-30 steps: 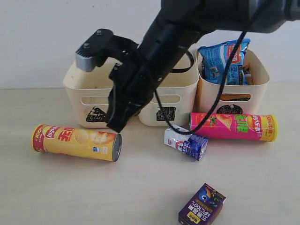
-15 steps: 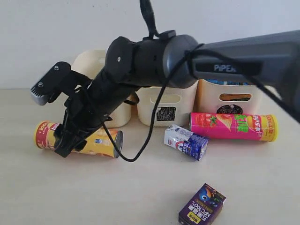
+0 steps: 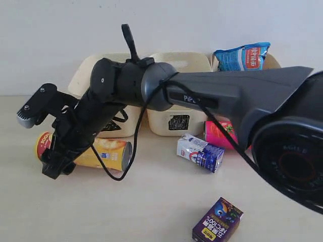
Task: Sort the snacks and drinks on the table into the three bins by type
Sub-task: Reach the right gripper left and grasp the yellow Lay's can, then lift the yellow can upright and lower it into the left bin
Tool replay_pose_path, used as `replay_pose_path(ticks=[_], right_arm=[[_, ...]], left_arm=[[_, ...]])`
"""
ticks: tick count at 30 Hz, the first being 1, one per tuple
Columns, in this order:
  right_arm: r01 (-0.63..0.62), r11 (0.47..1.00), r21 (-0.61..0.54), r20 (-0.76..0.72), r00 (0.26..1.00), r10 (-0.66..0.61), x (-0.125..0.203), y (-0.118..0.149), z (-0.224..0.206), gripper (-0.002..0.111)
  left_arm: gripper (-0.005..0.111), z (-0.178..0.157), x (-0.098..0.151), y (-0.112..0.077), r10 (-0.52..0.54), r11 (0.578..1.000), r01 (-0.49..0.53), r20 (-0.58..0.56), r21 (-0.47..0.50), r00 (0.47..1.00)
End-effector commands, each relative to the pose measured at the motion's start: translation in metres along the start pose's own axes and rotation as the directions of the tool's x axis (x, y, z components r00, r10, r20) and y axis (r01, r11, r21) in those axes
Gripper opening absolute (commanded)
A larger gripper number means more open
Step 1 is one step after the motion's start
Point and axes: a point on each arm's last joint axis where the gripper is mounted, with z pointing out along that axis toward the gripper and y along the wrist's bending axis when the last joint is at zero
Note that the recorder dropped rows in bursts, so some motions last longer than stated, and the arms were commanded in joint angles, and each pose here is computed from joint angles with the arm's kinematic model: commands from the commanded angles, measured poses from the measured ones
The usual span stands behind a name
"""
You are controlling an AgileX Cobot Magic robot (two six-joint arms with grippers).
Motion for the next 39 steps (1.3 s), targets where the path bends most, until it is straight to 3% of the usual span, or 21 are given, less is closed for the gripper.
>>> replay_pose_path(ticks=[1,8,18,31,39], right_arm=[[0.044,0.998,0.048,0.011,0.999,-0.044,-0.001,-0.004,0.003,0.071],[0.077,0.992,0.098,-0.004,0.997,-0.077,0.008,-0.009,0.017,0.071],[0.08,0.993,0.083,-0.046,0.996,-0.076,0.023,-0.01,0.036,0.071],[0.208,0.966,0.155,-0.162,0.97,-0.183,0.037,-0.019,0.042,0.071],[0.154,0.968,0.196,-0.169,0.978,-0.121,0.05,-0.034,0.046,0.071]], left_arm=[[0.004,-0.001,-0.002,0.0,-0.007,1.0,0.007,0.014,0.004,1.0],[0.004,-0.001,-0.002,0.0,-0.007,1.0,0.007,0.014,0.004,1.0],[0.004,-0.001,-0.002,0.0,-0.007,1.0,0.007,0.014,0.004,1.0],[0.004,-0.001,-0.002,0.0,-0.007,1.0,0.007,0.014,0.004,1.0],[0.004,-0.001,-0.002,0.0,-0.007,1.0,0.007,0.014,0.004,1.0]])
